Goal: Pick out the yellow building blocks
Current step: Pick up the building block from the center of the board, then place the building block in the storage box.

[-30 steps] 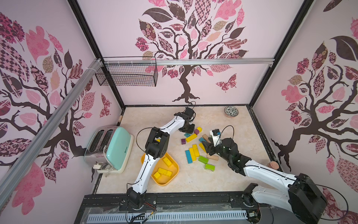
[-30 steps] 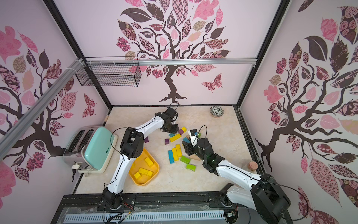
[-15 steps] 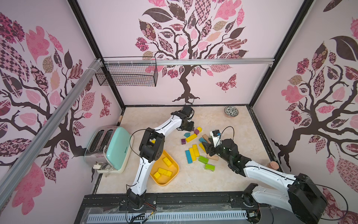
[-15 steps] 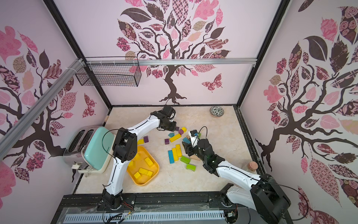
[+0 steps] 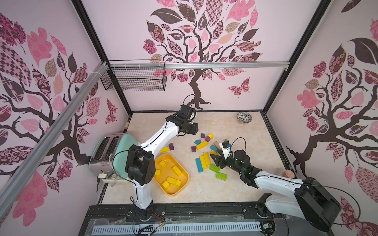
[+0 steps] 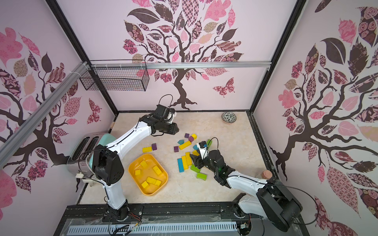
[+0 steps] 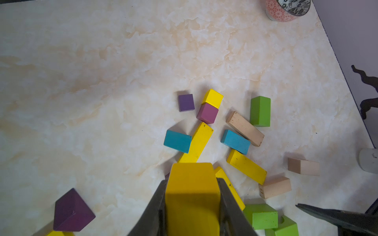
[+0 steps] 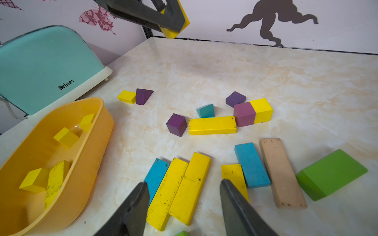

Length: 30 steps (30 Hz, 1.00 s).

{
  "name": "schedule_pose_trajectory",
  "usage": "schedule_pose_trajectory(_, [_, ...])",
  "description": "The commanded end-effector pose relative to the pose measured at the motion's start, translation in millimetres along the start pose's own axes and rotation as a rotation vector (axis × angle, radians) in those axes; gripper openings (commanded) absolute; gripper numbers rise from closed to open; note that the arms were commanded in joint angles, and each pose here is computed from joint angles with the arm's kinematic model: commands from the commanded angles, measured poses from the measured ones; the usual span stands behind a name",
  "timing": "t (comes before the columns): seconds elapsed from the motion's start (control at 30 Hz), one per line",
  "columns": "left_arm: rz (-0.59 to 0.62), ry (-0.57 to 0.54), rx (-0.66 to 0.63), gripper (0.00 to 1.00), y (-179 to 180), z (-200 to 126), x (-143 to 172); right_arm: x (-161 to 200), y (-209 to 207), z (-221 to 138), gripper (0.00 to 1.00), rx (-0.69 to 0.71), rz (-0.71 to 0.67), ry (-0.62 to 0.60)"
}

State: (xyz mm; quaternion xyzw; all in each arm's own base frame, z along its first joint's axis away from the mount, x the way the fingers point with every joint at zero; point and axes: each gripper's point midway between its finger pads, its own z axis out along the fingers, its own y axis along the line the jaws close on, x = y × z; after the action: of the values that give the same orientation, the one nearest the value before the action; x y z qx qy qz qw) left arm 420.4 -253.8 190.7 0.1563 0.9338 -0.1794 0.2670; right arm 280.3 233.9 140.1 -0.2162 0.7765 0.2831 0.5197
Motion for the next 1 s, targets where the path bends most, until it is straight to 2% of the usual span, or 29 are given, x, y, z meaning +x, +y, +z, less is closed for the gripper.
schedule_pose_trajectory(0.0, [-0.026,0.043,0.019,0.27,2,-18,21,-17,19,0,0.62,-0.097,-0.022,-0.061])
schedule_pose_trajectory(0.23, [-0.088,0.074,0.038,0.27,6,-40,73,-20,41,-2,0.63,-0.223,-0.036,-0.068])
schedule_pose_trajectory(0.4, [-0.129,0.059,0.037,0.27,10,-54,91,-21,55,-5,0.63,-0.303,-0.043,-0.065])
schedule_pose_trajectory(0.77, [-0.204,0.048,-0.057,0.27,40,-80,130,-21,64,-4,0.61,-0.352,-0.033,-0.052])
schedule_pose_trajectory(0.97, [-0.269,0.13,-0.093,0.27,50,-77,175,-20,69,-4,0.6,-0.364,-0.056,-0.046])
